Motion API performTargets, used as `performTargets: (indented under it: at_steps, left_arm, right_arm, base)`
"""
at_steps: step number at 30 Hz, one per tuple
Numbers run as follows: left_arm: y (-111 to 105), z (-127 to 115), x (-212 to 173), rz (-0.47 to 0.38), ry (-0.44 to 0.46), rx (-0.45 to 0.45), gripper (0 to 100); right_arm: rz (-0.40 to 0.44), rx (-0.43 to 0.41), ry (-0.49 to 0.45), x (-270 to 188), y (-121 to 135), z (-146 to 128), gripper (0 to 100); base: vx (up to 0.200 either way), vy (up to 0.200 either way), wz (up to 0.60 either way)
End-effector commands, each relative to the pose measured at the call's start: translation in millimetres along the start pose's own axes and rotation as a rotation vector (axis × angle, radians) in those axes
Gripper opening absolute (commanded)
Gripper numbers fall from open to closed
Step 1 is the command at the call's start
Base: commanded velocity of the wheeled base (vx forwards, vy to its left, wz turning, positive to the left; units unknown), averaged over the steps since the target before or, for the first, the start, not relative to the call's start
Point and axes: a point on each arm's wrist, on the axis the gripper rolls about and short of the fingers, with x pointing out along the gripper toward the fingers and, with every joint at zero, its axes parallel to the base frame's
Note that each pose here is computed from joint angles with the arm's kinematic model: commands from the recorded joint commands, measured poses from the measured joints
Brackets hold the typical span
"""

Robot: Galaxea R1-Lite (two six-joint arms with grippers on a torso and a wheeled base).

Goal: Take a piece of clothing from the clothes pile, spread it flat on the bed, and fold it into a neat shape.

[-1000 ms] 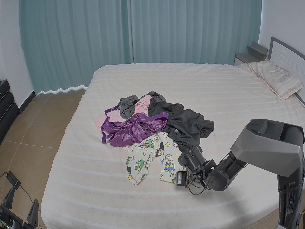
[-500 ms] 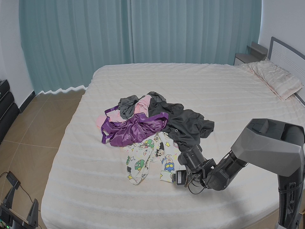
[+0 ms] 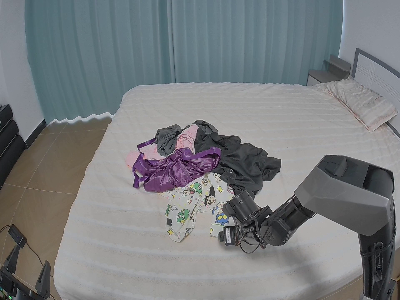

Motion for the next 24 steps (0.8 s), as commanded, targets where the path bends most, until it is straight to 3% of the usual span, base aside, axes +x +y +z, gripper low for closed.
performTargets:
  at_steps: [1,15,22,24]
  left_arm:
    - [0.0,-5.2,0.1,0.0,0.001,-0.001,100]
    - [0.1,-5.2,0.1,0.002,0.001,-0.001,100]
    - [0.0,-5.1,0.1,0.0,0.0,0.001,100]
    - [0.1,-5.2,0.1,0.002,0.001,0.001,100]
  right_arm:
    - [0.008,0.001,-0.009,-0.2,3.9,3.4,0]
    - [-0.014,0.006,-0.007,-4.4,-2.7,-0.2,0]
    - [-0.016,-0.025,0.023,-31.7,-13.5,-9.9,0]
    - [-0.015,-0.083,0.052,-48.2,-21.8,-21.0,0]
  base:
    - [0.0,0.0,0.0]
    - [0.0,0.0,0.0]
    - [0.0,0.0,0.0]
    - [0.0,0.0,0.0]
